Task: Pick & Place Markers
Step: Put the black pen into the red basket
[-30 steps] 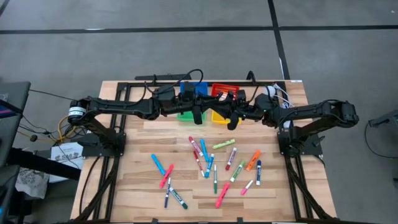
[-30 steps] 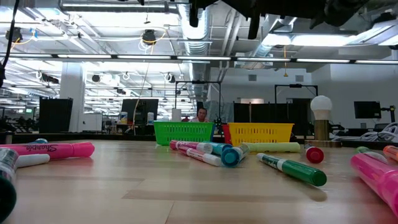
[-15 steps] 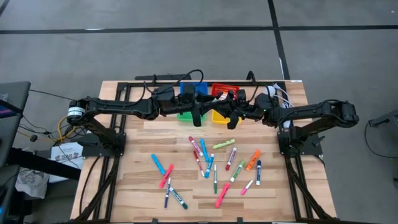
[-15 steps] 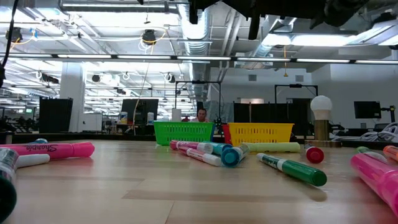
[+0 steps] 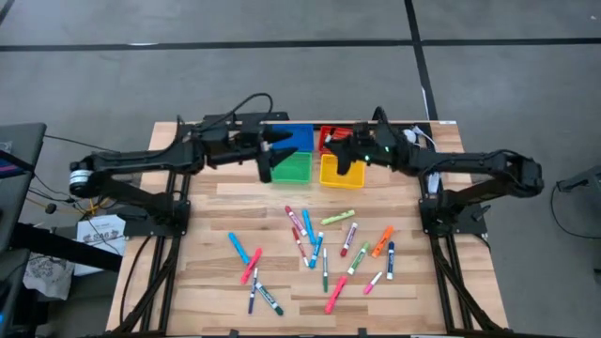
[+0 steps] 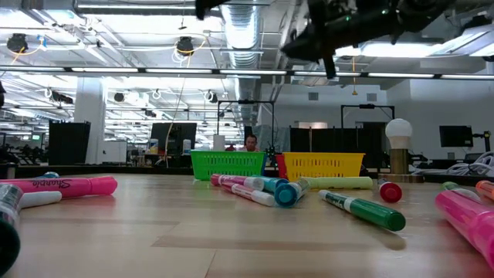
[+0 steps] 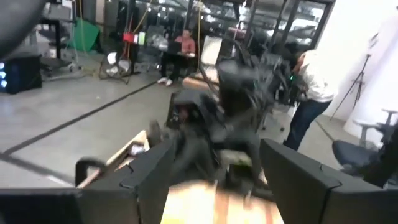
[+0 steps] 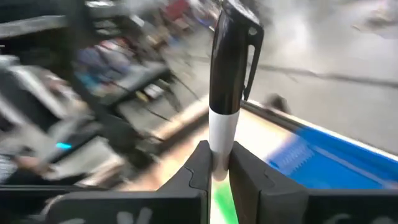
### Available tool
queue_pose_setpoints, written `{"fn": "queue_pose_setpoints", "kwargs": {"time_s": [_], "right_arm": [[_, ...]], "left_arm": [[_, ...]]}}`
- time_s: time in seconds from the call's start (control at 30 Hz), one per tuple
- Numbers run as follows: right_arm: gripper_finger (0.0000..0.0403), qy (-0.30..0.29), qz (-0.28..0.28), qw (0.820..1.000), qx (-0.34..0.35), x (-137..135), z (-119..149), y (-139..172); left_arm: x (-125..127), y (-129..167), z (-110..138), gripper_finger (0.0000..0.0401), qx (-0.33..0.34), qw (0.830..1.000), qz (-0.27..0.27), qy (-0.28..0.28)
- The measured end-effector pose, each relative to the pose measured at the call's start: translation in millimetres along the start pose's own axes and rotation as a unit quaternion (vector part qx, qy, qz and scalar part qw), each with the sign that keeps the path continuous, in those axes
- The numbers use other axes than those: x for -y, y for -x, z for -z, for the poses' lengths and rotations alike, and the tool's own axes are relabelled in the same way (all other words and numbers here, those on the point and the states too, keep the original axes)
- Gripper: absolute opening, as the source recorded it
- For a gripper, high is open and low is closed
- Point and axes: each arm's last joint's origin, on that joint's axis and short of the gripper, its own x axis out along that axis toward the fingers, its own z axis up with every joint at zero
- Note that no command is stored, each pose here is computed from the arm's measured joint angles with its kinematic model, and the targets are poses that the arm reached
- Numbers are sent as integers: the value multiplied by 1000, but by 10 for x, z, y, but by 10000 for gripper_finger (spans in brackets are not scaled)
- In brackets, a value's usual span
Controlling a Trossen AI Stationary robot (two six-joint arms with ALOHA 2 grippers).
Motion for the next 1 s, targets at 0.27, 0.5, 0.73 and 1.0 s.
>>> {"fn": "queue_pose_setpoints", "kwargs": {"time_s": [0.27,0.5,0.73,1.0], "right_arm": [[32,38,140,981,-129,430,-379,-80],[24,85,191,951,-230,782,-581,-356],[37,117,194,902,-367,1069,-422,-757],[33,147,184,837,-494,1260,-109,-1017]], "left_arm": [[-107,438,483,235,-35,998,-32,38],[-166,669,819,236,-22,996,-31,79],[-199,768,1019,235,-25,995,-32,89],[-223,803,1173,236,-45,995,-35,86]]}}
